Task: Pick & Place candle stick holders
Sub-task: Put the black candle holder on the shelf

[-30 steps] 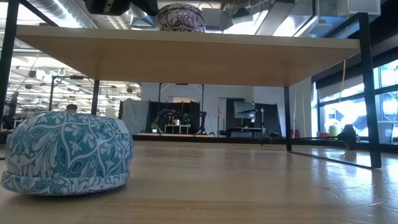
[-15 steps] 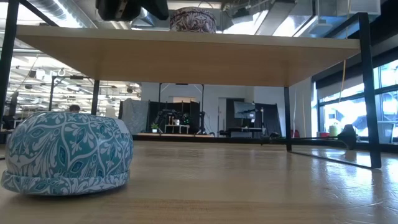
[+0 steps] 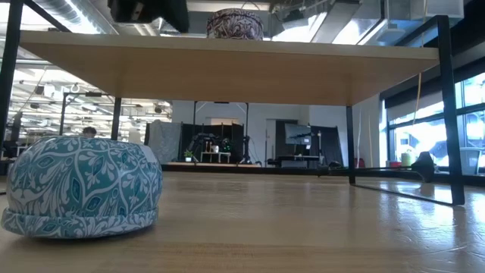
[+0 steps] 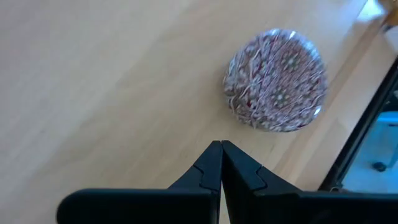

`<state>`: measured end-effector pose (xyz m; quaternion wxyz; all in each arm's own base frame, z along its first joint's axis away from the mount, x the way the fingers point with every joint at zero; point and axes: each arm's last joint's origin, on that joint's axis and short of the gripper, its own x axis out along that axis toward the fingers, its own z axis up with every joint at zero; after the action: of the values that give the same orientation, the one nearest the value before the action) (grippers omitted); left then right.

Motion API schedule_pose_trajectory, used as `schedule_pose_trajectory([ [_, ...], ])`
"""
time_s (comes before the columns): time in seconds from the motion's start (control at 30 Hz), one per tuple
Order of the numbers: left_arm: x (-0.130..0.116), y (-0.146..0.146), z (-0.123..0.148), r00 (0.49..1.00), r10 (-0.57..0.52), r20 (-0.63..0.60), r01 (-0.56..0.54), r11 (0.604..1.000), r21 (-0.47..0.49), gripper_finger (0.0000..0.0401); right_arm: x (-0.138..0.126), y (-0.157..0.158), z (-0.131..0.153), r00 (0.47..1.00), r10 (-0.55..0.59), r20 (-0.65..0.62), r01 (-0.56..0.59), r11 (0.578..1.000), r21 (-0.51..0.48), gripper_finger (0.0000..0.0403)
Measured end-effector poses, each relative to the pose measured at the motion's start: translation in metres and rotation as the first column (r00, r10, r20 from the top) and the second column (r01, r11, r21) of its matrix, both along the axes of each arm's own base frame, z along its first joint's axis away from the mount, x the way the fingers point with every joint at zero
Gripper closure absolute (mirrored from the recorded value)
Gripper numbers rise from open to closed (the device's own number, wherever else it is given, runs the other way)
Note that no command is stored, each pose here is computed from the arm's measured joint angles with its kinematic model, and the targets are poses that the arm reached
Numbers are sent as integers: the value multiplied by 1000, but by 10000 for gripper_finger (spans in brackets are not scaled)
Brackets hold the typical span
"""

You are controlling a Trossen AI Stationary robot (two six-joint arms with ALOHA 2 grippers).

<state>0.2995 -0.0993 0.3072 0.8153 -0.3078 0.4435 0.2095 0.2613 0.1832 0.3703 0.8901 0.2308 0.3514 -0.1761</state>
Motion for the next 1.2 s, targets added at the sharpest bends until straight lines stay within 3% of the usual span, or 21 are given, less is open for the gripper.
schedule_pose_trajectory([
  [0.43, -16, 9, 42, 981, 55, 184, -61, 998, 24, 400, 8, 1, 5, 996, 63, 66, -61, 998, -21, 364],
  [0.87, -26, 7, 53, 961, 86, 264, -113, 990, 89, 400, 25, -3, 16, 963, 231, 140, -226, 973, -48, 364],
  [1.0, -26, 7, 54, 955, 103, 278, -140, 983, 118, 400, 33, -13, 18, 960, 234, 156, -223, 971, -84, 364],
  [1.2, -25, 12, 55, 943, 132, 304, -195, 963, 184, 400, 47, -41, 18, 976, 153, 156, -139, 986, -92, 364],
])
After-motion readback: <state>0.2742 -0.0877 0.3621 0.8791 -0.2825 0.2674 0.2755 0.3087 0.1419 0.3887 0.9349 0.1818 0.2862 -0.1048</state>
